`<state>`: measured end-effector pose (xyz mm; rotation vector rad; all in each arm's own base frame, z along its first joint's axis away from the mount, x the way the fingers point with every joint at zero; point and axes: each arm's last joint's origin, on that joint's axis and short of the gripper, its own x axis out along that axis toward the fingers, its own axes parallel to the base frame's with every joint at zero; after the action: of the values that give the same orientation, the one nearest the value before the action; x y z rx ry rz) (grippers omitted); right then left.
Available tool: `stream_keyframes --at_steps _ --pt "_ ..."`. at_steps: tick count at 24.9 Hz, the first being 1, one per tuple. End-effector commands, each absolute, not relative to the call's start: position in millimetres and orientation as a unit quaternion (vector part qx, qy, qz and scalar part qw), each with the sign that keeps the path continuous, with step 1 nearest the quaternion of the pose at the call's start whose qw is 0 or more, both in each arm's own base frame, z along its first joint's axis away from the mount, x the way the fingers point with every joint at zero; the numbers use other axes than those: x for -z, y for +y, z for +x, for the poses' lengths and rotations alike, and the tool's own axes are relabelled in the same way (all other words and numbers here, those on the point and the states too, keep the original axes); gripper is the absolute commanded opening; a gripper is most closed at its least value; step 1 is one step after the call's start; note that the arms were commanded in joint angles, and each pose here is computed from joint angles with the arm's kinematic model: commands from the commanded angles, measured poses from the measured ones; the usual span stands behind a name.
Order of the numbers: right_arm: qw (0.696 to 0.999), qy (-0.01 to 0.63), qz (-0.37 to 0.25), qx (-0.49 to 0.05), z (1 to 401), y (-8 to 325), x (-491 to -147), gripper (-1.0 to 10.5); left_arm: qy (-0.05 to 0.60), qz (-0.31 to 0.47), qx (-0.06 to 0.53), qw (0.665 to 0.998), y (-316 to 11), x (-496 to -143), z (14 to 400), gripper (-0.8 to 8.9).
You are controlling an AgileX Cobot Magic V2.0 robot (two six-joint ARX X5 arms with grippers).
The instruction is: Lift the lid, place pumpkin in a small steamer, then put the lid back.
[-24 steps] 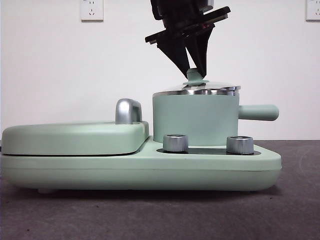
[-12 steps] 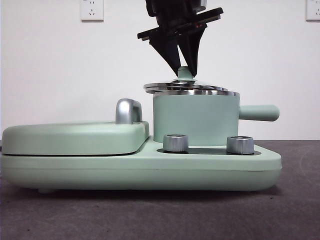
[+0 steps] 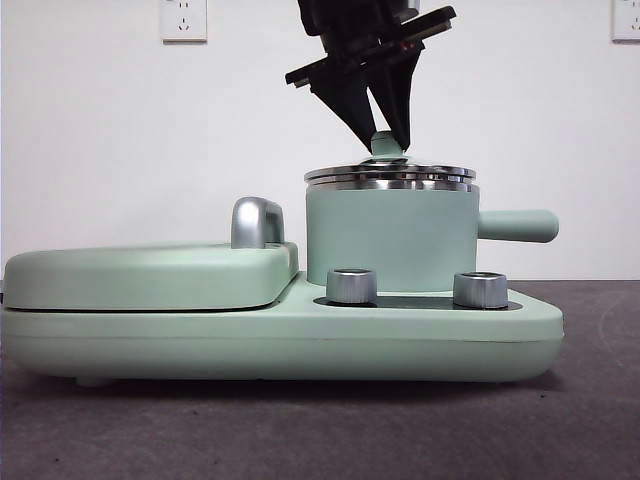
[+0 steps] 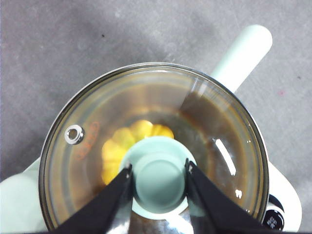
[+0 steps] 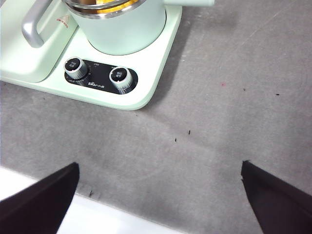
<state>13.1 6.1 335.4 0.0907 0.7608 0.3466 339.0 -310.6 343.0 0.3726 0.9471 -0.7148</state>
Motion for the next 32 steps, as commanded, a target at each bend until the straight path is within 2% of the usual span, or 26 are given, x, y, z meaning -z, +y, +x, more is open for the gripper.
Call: stream_keyframes --at_steps 1,13,23,24,27,29,32 --pt "0.901 0.402 0.034 -0.159 8 3 -332 5.4 0.435 0.166 0.339 0.818 -318 -341 342 0.08" --pt "0.901 0.403 0.035 -0.16 8 3 -332 5.4 0.446 0.162 0.341 0.812 -318 -339 341 0.08" --pt "0.9 0.403 0.036 -0.16 8 3 -332 5.4 0.468 0.172 0.339 0.797 -329 -314 347 0.13" --pt "0.9 0.403 0.036 -0.16 8 3 -332 5.4 0.466 0.172 0.341 0.798 -331 -314 346 0.53" --pt "0.9 0.403 0.035 -0.16 8 3 -332 5.4 0.471 0.162 0.335 0.8 -331 -314 346 3.2" --pt "0.9 0.403 0.035 -0.16 8 3 -332 5.4 0.475 0.152 0.333 0.8 -330 -317 345 4.55" --pt "0.9 0.403 0.035 -0.16 8 3 -332 5.4 0.465 0.146 0.336 0.806 -320 -338 336 4.74"
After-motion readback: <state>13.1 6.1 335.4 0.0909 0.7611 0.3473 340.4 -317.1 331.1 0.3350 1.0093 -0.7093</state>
